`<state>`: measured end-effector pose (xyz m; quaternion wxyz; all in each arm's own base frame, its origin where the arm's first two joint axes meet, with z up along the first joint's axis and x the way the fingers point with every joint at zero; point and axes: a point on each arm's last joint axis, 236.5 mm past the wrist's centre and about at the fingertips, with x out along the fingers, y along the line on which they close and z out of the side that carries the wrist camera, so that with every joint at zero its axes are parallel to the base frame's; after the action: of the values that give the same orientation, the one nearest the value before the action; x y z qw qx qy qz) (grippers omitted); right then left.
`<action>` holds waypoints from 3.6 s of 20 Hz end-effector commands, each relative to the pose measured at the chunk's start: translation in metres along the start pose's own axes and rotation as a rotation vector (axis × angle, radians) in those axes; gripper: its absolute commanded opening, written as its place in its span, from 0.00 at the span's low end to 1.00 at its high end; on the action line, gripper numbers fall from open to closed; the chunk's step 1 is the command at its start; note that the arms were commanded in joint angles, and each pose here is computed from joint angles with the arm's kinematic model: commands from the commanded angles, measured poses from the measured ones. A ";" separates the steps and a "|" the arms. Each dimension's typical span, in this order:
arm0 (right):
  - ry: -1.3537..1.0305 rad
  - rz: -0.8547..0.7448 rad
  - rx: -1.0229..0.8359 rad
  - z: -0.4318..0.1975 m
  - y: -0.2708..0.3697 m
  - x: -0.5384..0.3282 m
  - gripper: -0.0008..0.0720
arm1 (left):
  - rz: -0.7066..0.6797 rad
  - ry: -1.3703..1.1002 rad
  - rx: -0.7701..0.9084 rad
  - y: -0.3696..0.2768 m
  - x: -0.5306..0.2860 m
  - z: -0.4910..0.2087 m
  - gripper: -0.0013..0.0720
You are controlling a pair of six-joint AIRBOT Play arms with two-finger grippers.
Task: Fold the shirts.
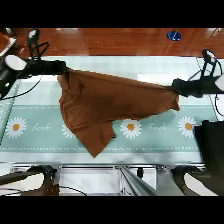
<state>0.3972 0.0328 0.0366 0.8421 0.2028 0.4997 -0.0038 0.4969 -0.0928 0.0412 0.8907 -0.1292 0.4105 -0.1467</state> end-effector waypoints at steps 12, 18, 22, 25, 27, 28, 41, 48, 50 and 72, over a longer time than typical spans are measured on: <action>0.225 -0.092 0.228 -0.005 -0.117 0.007 0.87 | -0.045 0.600 -0.274 0.077 -0.055 -0.161 0.97; 0.068 0.026 0.413 -0.088 -0.149 0.005 0.87 | -0.054 0.484 -0.641 0.067 -0.077 -0.244 0.97; 0.078 0.072 0.428 -0.092 -0.142 0.005 0.87 | -0.108 0.594 -0.624 0.030 -0.066 -0.278 0.97; 0.076 0.078 0.425 -0.091 -0.140 0.005 0.87 | -0.139 0.662 -0.530 0.000 -0.055 -0.293 0.97; 0.080 0.084 0.389 -0.093 -0.139 0.005 0.87 | -0.134 0.621 -0.503 -0.010 -0.037 -0.288 0.96; 0.094 0.088 0.394 -0.095 -0.139 0.007 0.87 | -0.138 0.595 -0.504 -0.016 -0.029 -0.284 0.91; 0.245 0.148 0.400 -0.061 -0.127 0.084 0.87 | -0.159 0.593 -0.469 -0.031 -0.019 -0.287 0.06; 0.321 0.195 0.293 -0.040 -0.078 0.105 0.04 | -0.188 0.551 -0.420 -0.033 -0.016 -0.271 0.06; 0.316 0.242 0.217 -0.012 -0.057 0.081 0.04 | -0.230 0.467 -0.378 -0.031 -0.020 -0.223 0.06; -1.114 -0.093 -0.352 -0.029 0.082 -0.549 0.04 | 0.314 -1.016 0.388 -0.162 -0.563 0.051 0.06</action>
<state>0.1631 0.0040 0.5168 0.9990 0.0097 0.0002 -0.0438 0.2094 -0.0524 0.5156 0.9933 -0.0101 -0.0698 -0.0920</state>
